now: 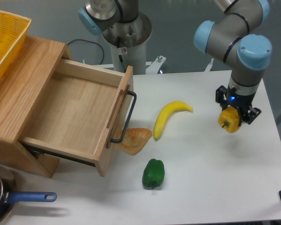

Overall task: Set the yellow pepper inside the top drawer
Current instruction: 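Lift the held yellow pepper up with the gripper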

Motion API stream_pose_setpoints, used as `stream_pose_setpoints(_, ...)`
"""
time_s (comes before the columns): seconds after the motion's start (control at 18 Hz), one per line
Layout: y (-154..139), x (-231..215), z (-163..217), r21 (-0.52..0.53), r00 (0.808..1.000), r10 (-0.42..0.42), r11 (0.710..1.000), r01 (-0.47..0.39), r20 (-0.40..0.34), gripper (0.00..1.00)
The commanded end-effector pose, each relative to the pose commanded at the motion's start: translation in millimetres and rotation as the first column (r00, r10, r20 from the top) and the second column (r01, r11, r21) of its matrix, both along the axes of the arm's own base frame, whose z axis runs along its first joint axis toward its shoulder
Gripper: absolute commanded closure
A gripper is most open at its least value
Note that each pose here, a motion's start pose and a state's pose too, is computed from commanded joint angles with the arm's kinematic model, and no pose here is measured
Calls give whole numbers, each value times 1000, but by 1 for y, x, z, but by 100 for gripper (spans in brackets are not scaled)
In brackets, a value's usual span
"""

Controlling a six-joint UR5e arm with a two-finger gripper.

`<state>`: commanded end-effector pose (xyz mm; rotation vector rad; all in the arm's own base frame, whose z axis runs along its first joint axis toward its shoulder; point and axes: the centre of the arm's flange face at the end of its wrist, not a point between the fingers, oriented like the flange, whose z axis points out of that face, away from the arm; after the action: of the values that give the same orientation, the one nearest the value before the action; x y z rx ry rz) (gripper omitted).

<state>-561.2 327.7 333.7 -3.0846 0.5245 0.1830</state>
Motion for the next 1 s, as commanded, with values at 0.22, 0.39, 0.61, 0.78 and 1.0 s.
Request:
stream_pose_setpoints(0.22,0,0,2,1,1000,0,1000,0,-3,70)
stream_pose_setpoints(0.39,-1,1,5,4,1000,1,1000,-1,-7,70)
stream_pose_setpoints(0.61,-3,4,18,13,1000,12,1000,-12,-25,70)
stream_pose_setpoints(0.78,-6,11,30,12,1000,15,1000,-15,-16,70)
stream_pose_setpoints(1.0,-8,22,41,7,1000,16,1000,-16,13,70)
